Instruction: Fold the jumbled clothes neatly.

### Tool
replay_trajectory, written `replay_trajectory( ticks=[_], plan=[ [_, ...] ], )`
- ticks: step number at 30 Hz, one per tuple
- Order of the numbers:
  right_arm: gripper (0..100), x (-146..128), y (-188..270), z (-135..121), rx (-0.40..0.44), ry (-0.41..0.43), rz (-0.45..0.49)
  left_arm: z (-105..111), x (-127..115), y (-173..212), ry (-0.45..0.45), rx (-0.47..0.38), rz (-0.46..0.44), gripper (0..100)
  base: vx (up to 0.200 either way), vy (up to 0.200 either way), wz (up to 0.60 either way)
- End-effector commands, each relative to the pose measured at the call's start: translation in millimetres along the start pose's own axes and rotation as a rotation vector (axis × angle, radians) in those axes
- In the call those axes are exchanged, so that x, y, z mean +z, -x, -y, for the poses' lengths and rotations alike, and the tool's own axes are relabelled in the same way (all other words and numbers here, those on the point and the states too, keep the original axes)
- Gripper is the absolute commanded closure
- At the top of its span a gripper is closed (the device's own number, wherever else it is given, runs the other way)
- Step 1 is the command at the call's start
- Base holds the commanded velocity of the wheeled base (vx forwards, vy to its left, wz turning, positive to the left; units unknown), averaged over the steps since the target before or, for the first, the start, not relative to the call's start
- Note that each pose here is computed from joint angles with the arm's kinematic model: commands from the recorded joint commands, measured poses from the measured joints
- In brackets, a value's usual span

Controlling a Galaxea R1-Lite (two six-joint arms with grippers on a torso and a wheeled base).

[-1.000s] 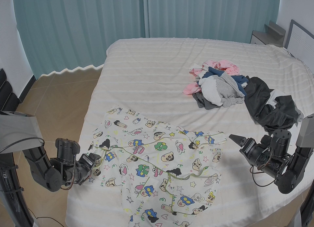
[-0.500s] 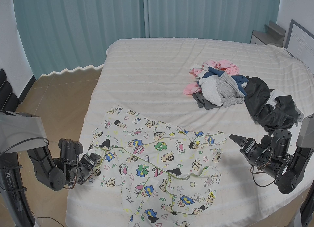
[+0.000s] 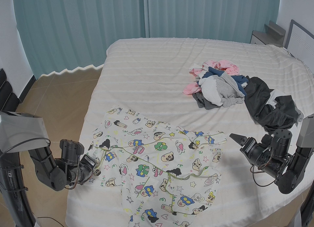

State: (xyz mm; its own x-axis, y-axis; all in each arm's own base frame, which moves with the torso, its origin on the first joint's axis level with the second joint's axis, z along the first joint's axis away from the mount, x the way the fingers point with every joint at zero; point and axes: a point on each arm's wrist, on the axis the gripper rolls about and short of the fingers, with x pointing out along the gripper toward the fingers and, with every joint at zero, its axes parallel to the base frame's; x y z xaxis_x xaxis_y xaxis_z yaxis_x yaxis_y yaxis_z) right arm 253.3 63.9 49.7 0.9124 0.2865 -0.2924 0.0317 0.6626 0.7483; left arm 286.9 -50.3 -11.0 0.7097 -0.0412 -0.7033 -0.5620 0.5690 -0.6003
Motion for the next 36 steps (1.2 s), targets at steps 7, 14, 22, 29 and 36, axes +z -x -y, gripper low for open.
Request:
replay_trajectory(
  ticks=[7, 14, 22, 29, 36],
  plan=[
    [0, 0, 0, 0, 0.0, 0.0, -0.001, 5, 7, 8, 0.0, -0.011, 0.08, 100, 0.0, 0.0, 0.0],
    [0, 0, 0, 0, 0.0, 0.0, -0.001, 26, 20, 26, -0.079, -0.117, 0.152, 100, 0.0, 0.0, 0.0],
    [0, 0, 0, 0, 0.0, 0.0, -0.001, 45, 47, 16, -0.145, -0.147, 0.278, 100, 0.0, 0.0, 0.0],
    [0, 0, 0, 0, 0.0, 0.0, -0.001, 53, 69, -10, -0.199, -0.126, 0.358, 100, 0.0, 0.0, 0.0],
    [0, 0, 0, 0, -0.001, 0.0, -0.002, 42, 70, -44, -0.256, -0.054, 0.358, 100, 0.0, 0.0, 0.0]
  ],
)
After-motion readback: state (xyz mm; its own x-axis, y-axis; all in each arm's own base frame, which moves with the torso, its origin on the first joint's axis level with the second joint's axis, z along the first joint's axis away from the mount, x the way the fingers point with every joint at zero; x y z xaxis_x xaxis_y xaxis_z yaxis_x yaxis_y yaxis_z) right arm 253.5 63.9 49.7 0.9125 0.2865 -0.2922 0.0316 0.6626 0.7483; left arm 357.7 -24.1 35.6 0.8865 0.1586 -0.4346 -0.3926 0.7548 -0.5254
